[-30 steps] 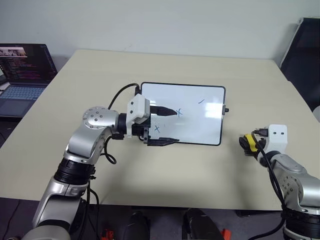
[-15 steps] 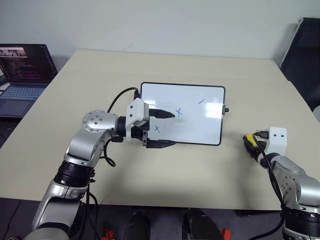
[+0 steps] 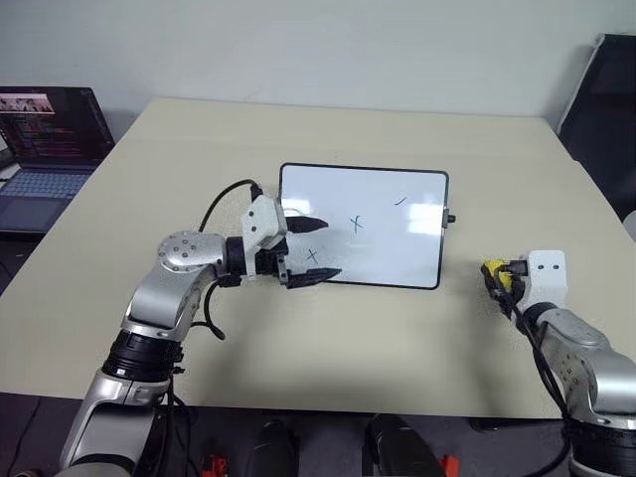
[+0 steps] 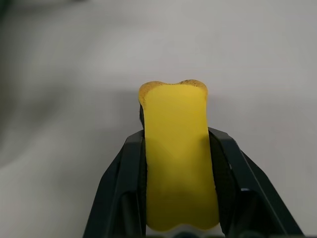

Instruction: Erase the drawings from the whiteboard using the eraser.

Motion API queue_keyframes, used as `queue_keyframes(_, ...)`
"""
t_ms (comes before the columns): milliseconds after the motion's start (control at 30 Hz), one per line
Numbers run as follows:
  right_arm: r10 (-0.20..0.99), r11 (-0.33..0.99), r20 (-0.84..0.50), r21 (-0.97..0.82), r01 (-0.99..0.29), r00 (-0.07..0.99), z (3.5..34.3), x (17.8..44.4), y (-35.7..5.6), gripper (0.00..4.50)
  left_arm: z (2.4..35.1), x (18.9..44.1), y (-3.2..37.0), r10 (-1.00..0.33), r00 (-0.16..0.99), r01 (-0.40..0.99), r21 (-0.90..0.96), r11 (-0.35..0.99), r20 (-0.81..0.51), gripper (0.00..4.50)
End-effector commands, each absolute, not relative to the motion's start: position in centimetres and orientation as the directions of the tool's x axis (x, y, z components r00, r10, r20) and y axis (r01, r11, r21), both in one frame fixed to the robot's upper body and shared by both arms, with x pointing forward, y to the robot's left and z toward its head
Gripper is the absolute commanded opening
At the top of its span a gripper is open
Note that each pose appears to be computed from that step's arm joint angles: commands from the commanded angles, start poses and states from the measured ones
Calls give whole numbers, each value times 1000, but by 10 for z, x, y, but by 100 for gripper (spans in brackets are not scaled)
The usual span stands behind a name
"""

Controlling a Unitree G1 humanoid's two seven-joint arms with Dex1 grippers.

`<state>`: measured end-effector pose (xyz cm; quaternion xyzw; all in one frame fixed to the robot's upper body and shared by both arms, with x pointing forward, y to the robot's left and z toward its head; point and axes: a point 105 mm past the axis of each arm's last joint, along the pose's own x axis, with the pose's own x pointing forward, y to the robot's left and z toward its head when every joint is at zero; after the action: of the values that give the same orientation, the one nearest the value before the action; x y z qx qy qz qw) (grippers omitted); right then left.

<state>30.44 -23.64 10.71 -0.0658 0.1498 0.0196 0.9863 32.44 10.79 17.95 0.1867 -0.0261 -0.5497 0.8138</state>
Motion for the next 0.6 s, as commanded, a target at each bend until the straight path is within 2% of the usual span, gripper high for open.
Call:
queue_keyframes(33,141,966,-173,-192,-174,975,140,298,-206,133,197,323,107,-885,452,845,372,384,-113,450)
queue_keyframes(167,247,949,-143,-167,-269,959,152,290,-177,133,205,325,103,-873,479,827,381,414,-93,450)
queue_keyframes(333,342,922,-92,-159,-353,935,173,295,-143,133,218,334,102,-848,527,793,389,469,-52,450)
queue_keyframes(600,381,887,-73,-253,-387,922,190,330,-115,133,217,338,100,-831,551,783,389,485,-72,450)
